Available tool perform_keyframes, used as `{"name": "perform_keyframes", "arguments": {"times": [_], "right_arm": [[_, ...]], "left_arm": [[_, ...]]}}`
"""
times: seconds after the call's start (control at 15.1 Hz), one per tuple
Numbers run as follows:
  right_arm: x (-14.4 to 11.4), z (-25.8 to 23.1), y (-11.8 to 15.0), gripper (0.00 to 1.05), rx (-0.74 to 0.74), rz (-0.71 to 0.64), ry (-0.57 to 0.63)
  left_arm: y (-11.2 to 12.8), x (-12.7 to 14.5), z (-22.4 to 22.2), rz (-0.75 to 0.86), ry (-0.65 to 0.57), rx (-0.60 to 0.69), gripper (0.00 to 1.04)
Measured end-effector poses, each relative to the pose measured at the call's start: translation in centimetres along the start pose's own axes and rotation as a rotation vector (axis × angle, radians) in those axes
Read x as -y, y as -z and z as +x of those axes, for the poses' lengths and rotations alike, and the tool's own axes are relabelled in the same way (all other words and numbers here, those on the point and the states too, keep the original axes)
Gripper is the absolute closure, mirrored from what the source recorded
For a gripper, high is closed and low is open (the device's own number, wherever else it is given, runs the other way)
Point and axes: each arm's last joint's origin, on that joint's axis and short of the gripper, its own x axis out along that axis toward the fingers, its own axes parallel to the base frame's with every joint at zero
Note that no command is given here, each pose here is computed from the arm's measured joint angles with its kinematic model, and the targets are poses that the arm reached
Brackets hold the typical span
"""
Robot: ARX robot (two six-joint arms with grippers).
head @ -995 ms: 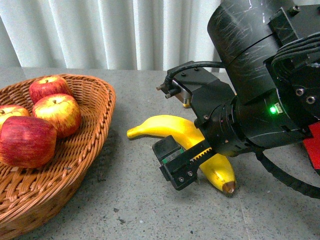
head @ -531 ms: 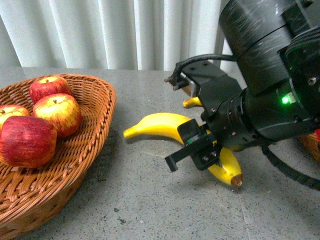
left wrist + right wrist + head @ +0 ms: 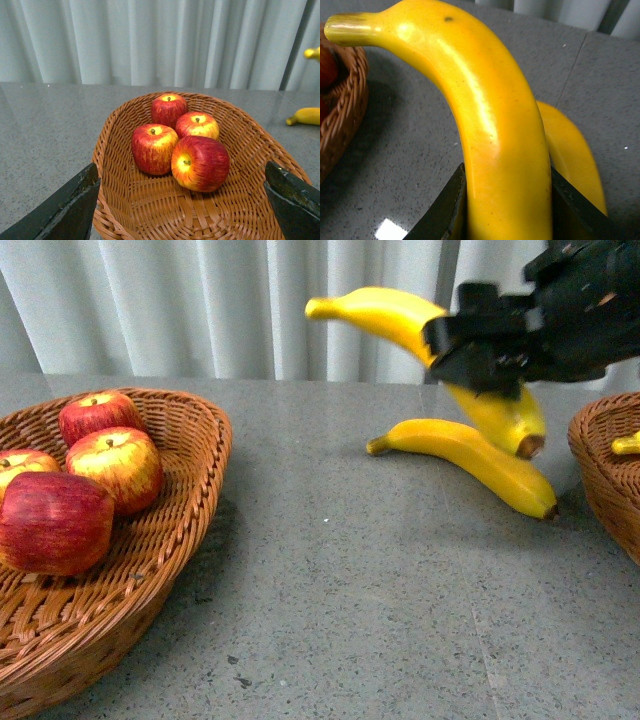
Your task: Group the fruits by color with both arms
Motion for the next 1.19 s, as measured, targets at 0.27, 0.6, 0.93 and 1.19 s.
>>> {"name": "perform_keyframes", "arguments": {"times": [0.27, 0.6, 0.93, 1.19], "right_arm": [[8.4, -6.2, 0.6, 0.7, 0.154, 0.106, 0.115], [15.3, -14.7, 7.6, 0.7, 0.144, -0.054, 0.36], [15.3, -16.4, 8.2, 0.42, 0.118, -0.136, 0.303], [13.6, -16.7, 5.2, 0.06, 0.189, -0.174, 0.265]], "left_arm": [[0.0, 0.0, 0.0, 0.0, 0.0, 0.0, 0.07], [0.0, 0.0, 0.0, 0.0, 0.0, 0.0, 0.07], [0.0, 0.0, 0.0, 0.0, 0.0, 0.0, 0.07], [0.0, 0.0, 0.0, 0.0, 0.0, 0.0, 0.07]]}}
